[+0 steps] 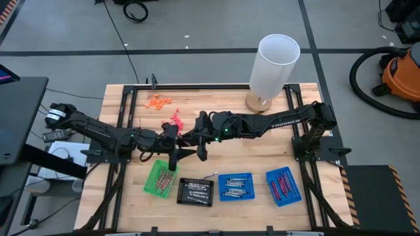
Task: Sort crayons
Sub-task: Put the pink crayon into the green basket
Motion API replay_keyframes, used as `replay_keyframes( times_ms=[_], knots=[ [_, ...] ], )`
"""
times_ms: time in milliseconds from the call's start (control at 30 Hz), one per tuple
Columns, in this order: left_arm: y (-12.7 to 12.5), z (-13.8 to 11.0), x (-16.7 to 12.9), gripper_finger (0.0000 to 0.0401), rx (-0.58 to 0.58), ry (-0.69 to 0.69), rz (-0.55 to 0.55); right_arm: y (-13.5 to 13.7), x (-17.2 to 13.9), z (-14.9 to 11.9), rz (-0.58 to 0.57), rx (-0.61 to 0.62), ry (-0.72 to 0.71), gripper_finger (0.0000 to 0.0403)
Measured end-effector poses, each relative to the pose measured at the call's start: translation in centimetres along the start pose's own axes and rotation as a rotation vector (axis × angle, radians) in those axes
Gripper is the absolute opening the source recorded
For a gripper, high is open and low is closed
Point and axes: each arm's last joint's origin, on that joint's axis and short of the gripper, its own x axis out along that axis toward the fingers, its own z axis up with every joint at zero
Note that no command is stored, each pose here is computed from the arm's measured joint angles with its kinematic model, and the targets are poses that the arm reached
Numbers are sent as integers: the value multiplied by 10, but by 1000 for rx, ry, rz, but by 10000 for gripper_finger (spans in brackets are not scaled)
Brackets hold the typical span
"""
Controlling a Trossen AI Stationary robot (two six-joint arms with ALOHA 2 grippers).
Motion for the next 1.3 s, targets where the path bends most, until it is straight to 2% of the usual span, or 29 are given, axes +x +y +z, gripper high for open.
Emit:
replay_keyframes(
  times_ms=[133,500,667,833,1067,1300],
  knots=[
    [0,1,0,142,10,-12,6,0,0,0,0,0,0,35],
    [2,4,1,20,-2,-40,12,0,0,0,1,2,4,35],
    [2,4,1,22,-2,-36,14,0,0,-2,-1,17,22,39],
    [1,7,-4,28,-21,-31,5,-1,-1,-8,16,57,95,81],
    [5,8,-31,25,-88,120,-6,-4,-9,-12,29,82,201,142],
    [13,-11,-59,31,-269,506,-26,-7,-15,-24,-8,55,347,148]
  ],
)
